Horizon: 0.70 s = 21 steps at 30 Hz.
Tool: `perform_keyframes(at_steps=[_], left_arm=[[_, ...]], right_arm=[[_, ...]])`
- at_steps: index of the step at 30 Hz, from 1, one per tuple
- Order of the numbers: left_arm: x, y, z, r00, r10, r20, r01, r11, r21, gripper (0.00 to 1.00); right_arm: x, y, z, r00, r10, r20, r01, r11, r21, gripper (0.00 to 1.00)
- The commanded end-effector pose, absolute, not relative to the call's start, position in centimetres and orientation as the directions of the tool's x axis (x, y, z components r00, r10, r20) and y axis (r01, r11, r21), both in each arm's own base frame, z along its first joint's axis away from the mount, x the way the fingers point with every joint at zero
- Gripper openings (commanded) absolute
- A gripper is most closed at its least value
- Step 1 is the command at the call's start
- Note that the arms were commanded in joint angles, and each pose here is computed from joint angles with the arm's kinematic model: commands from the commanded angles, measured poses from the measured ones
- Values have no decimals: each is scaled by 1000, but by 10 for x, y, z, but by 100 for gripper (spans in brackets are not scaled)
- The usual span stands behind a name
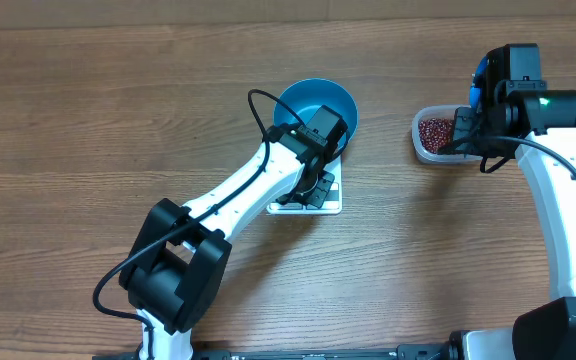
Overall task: Scoop item into bowl and weigh 150g on scale
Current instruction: 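Move the left gripper to the teal bowl rim and grasp it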
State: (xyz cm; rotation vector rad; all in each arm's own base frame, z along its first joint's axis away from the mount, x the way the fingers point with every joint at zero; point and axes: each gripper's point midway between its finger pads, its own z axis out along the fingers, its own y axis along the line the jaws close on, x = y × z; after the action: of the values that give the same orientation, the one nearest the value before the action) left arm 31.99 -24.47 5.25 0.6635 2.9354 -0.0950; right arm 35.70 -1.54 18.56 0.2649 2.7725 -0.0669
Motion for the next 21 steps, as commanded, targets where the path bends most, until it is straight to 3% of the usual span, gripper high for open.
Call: perform_keyframes(at_steps=[1,6,11,13,21], left_arm=[[339,-251,96,-887,406,-218,424,905,-39,4],[358,-258,166,-869,386,-309,415,909,-31,6],[388,-238,179,-902,207,-379,232,972,-22,51],[395,-226,172,-921,136,-366,159,987,-34,60],[425,-200,122,-953,2,-304,15,999,-39,61]], right_arm=[[359,-19,187,-914,180,-364,202,979,-23,4],[360,-19,188,-912,179,-368,202,979,-22,4],[360,-18,188,-912,180,-368,202,979,-22,5],[360,-18,188,-912,180,-368,202,979,-22,5],[362,-18,188,-910,180,-375,202,979,-20,8]])
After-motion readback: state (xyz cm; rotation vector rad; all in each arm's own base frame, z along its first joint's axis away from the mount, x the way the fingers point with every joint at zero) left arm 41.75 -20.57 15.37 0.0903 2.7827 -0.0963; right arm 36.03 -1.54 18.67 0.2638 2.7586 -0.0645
